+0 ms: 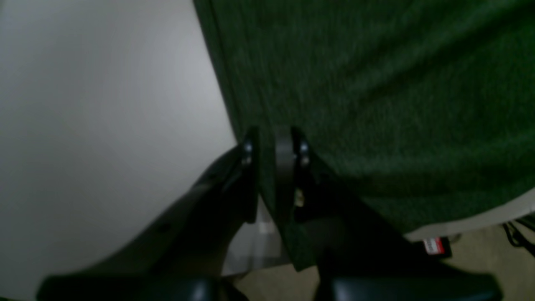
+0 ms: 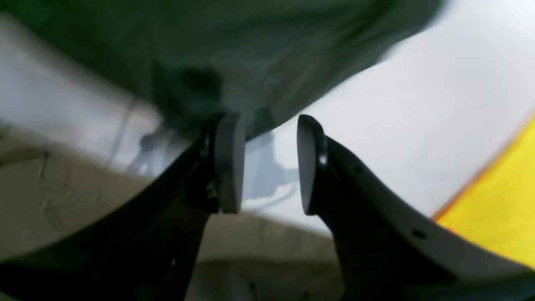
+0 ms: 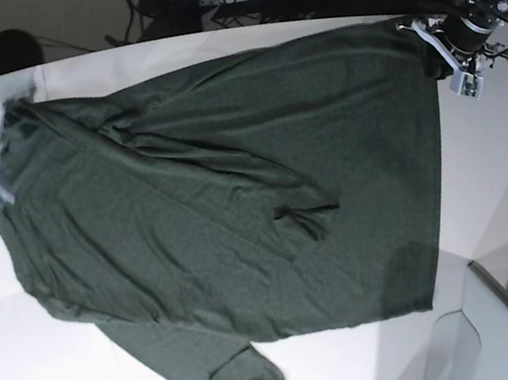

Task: Layout the t-shirt on the table in an organized manner, then fold the t-shirt properly
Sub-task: 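Release the shirt and move both grippers away from it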

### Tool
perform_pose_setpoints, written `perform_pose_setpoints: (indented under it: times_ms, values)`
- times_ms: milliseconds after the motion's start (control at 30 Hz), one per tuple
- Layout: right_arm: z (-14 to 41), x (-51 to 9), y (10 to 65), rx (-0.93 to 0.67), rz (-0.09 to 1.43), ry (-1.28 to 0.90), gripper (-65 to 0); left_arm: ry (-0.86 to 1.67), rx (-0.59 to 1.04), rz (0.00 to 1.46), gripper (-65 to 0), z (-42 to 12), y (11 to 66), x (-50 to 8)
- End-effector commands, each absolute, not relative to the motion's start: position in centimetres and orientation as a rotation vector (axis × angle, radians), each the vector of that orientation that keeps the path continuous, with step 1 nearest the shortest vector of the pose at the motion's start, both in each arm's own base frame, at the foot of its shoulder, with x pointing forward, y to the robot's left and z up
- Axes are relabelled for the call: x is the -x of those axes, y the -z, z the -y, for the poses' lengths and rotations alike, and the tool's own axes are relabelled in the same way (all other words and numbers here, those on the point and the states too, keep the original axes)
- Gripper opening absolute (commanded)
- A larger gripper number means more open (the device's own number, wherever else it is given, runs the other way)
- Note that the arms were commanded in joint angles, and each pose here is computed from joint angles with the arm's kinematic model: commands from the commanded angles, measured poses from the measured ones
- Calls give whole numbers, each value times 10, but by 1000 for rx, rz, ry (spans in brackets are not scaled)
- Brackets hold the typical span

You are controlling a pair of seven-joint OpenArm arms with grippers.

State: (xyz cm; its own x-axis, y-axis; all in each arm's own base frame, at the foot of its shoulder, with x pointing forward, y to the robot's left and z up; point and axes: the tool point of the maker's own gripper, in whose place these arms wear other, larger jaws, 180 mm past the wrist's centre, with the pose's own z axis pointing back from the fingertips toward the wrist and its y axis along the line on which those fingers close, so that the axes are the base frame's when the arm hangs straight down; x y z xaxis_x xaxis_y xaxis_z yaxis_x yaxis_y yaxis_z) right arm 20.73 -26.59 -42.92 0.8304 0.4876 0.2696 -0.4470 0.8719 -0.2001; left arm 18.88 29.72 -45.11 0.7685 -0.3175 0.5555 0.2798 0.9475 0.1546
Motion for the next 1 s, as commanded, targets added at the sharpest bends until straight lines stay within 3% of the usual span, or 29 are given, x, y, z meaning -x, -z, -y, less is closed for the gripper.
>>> perform_pose_setpoints:
  times_ms: [0,67,200,233,733,967]
  values:
    - [280,-225,421,164,352,-479,-447,330,-88,622,-587,-303,443,-192]
    - [293,-240,427,166,352,-430,-458,336,-98,616,-587,-303,440,-195]
    - [305,-259,451,125,365,-330,-635,298,-73,645,-587,-293,444,-209]
    - [307,-261,458,113,355,-305,-650,281,-60,638,-587,-291,450,-210]
    - [317,-232,495,83,267,-254,-635,180,16,557,-587,-301,497,-190]
    - [313,-217,496,86,255,-278,-635,188,5,558,-589,-307,494,-190]
